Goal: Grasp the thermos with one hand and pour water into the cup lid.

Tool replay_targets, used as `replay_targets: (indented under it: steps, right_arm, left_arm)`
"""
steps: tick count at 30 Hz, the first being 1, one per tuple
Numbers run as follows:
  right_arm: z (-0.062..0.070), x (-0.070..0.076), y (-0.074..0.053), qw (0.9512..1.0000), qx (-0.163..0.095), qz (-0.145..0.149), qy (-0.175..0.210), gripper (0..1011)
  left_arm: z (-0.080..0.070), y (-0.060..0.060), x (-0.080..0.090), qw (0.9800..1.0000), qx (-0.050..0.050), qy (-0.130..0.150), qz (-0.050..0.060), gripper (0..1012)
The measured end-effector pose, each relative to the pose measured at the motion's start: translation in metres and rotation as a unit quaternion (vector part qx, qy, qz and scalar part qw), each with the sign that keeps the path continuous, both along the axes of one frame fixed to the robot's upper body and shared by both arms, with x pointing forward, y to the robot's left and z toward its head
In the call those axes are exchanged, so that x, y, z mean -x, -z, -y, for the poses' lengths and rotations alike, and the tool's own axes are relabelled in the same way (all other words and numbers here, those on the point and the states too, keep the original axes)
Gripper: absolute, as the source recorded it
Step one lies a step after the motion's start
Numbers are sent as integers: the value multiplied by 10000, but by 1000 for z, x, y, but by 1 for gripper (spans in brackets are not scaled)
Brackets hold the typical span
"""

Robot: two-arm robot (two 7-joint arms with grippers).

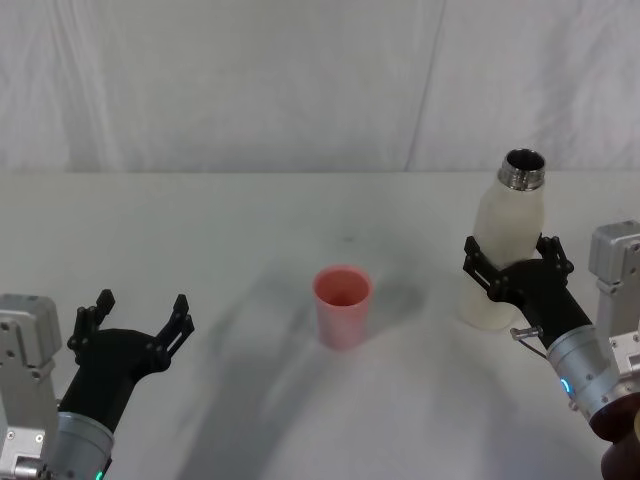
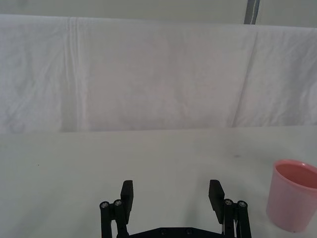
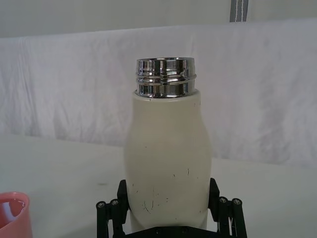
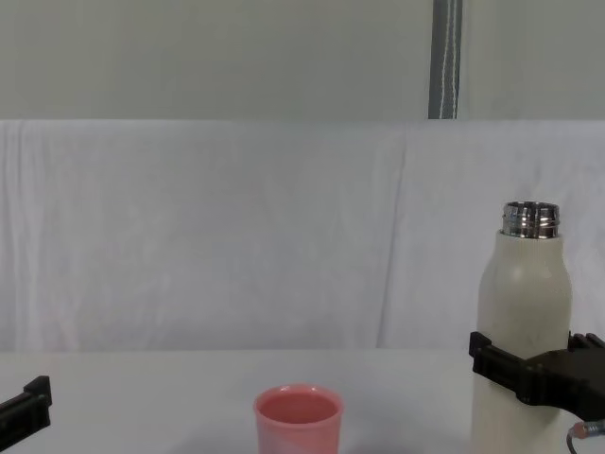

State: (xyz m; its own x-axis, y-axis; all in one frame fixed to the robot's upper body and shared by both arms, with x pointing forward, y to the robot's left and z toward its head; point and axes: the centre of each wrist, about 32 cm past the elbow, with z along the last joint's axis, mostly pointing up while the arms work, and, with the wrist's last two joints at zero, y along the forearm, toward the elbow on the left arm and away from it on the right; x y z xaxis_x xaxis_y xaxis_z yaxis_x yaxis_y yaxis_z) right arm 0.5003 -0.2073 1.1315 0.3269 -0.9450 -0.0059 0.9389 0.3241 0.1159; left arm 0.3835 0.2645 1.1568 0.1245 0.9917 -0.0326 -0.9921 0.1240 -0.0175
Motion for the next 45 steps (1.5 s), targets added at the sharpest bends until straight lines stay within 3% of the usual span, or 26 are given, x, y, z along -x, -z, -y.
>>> replay_targets:
  steps: [12,15,45]
  right_arm:
    - [0,0,0,10000,1,-1,-1,952]
    - [0,0,0,10000,0,3,-2,1001]
    - [2,4,-1,10000,-54,8,18,1001]
  left_arm:
    - [0,0,0,10000,0,0,0,1001]
    - [0,0,0,10000,0,0,0,1001]
    - [0,0,0,10000,0,0,0,1001]
